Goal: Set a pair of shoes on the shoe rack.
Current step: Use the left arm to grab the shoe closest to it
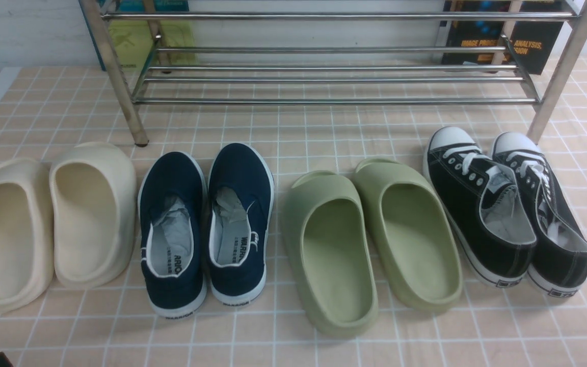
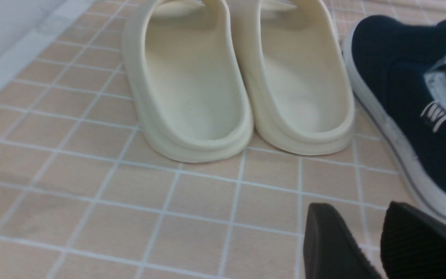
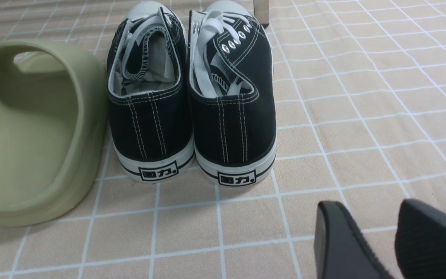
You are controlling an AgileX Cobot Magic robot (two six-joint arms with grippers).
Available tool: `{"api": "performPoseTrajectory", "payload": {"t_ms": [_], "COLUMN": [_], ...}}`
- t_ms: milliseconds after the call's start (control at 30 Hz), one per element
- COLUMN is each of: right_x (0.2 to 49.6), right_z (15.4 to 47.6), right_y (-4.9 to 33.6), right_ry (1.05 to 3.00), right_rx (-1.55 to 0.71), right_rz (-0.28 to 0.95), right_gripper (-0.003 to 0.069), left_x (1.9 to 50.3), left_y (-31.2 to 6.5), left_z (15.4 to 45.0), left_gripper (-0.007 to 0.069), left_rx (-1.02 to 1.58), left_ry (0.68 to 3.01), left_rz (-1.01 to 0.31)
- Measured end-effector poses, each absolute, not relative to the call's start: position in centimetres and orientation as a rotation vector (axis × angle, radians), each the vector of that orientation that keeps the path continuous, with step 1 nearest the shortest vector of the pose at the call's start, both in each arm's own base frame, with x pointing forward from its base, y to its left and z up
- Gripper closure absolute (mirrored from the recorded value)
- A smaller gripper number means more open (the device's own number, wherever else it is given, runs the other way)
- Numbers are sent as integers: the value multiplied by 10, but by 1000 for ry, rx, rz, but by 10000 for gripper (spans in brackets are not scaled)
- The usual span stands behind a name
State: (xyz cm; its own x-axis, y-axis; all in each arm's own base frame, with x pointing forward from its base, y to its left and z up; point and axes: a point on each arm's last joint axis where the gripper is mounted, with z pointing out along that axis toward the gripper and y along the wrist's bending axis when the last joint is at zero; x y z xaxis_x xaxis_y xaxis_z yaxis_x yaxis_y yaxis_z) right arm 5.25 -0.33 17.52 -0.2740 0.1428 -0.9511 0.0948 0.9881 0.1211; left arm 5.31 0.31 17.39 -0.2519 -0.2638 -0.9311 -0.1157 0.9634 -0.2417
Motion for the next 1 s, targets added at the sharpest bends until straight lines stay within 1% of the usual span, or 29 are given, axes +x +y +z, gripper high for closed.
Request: {"api": "performPoseTrajectory", "payload": {"t_ms": [33,100,200,233,267,300,400,600,700,733,767,800,833,867,900,933,967,1000], "right_x": [53,53,53,53,53,53,53,53,53,53,53,53,53,53,53,53,53,53], "right_z": [175,175,175,175,175,175,175,175,175,175,175,175,175,175,175,175,175,175], "right_y": [-3,-3,-3,-3,-3,-3,-3,-3,-3,-3,-3,-3,-3,-3,-3,-3,-3,-3], "right_ry": [1851,1851,1851,1851,1851,1851,1851,1851,1851,1851,1851,1851,1851,1851,1851,1851,1851,1851], "right_rx": [173,173,173,173,173,173,173,173,173,173,173,173,173,173,173,173,173,173], "right_rz": [47,47,47,47,47,47,47,47,47,47,47,47,47,47,47,47,47,47], "right_gripper": [420,420,420,420,420,420,420,420,420,420,420,420,420,420,420,420,420,420], "left_x": [53,54,55,55,55,55,55,54,48,43,42,32,29,28,22,23,23,27], "left_y": [0,-2,-6,-6,-7,-7,-7,-7,-9,-9,-9,-9,-9,-9,-7,-6,-1,3], "left_z": [174,176,180,180,180,181,181,182,221,241,244,271,279,283,306,311,325,331], "left_gripper": [386,386,386,386,386,386,386,386,386,388,389,403,416,419,459,483,524,559], "left_rx": [-429,-596,-881,-892,-949,-975,-991,-965,-770,-670,-653,-534,-494,-491,-433,-433,-429,-439], "left_ry": [1799,1751,1621,1615,1588,1574,1564,1587,1585,1569,1567,1563,1586,1578,1654,1723,1807,1886], "left_rz": [-302,-480,-786,-798,-856,-880,-895,-874,-787,-731,-720,-630,-580,-581,-461,-413,-303,-231]}}
